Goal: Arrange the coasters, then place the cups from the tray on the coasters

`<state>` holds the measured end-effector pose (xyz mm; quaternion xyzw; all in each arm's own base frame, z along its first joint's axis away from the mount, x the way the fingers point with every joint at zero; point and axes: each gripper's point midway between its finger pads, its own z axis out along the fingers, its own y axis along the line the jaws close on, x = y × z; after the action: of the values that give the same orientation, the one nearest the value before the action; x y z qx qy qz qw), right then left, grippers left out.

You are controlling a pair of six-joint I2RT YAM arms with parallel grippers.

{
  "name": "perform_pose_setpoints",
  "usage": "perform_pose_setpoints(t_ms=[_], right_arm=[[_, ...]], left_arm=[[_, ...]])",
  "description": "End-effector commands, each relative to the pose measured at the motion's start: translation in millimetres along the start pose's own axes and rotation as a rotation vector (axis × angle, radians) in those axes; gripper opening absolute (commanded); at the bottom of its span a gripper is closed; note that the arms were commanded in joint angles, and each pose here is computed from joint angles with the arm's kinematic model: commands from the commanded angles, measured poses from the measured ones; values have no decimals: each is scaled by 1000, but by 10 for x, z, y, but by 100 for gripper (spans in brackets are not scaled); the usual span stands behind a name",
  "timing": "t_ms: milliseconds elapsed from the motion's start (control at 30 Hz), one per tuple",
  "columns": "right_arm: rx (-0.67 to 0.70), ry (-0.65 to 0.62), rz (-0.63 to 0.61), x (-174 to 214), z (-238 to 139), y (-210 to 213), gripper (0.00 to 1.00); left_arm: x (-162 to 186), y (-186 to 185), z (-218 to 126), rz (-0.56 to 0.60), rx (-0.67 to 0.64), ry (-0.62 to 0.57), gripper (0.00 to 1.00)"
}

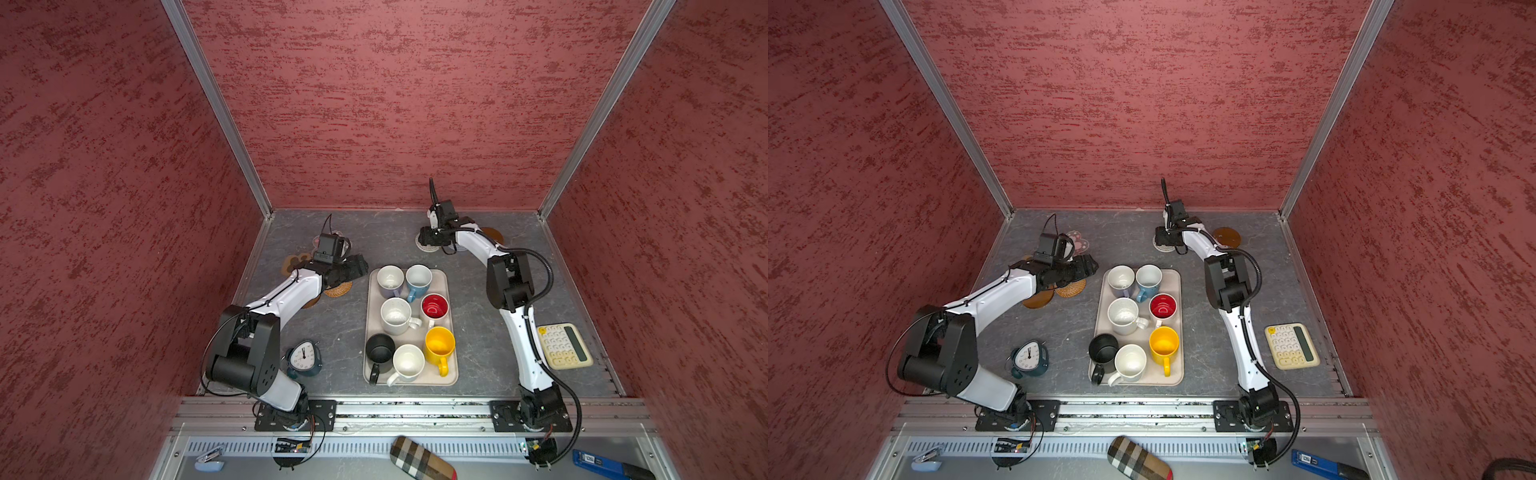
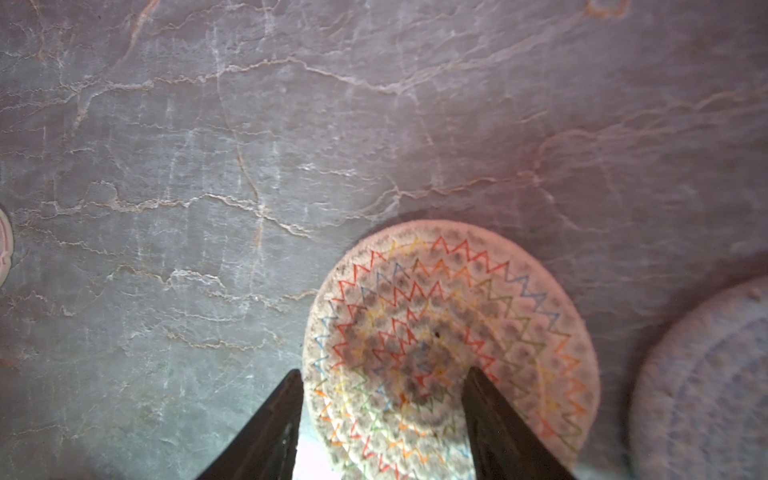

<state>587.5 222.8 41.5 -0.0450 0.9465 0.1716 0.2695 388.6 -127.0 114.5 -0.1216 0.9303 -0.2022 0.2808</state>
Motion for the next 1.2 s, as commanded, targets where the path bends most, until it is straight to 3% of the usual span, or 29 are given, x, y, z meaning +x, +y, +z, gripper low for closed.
perform_pose_setpoints(t_ms=[0, 267, 467, 567, 900, 1167], right_arm=[[5, 64, -3, 129, -45, 33, 65], [-81, -13, -22, -219, -235, 280, 69], [-140, -71, -57, -400, -464, 453, 71], [-154, -118, -69, -503, -668, 527, 71], [-224, -352, -83, -473, -1800, 736, 73], [-252, -430, -26, -60, -2085, 643, 73]], left_arm=[[-73, 71, -68, -6, -34, -32, 87], [-118, 228, -333, -2, -134, -50, 86], [-106, 284, -500, 33, -142, -57, 97], [-122, 365, -519, 0, -141, -51, 97], [-139, 658, -261, -81, -193, 3, 70], [-163, 826, 99, -97, -247, 51, 59]])
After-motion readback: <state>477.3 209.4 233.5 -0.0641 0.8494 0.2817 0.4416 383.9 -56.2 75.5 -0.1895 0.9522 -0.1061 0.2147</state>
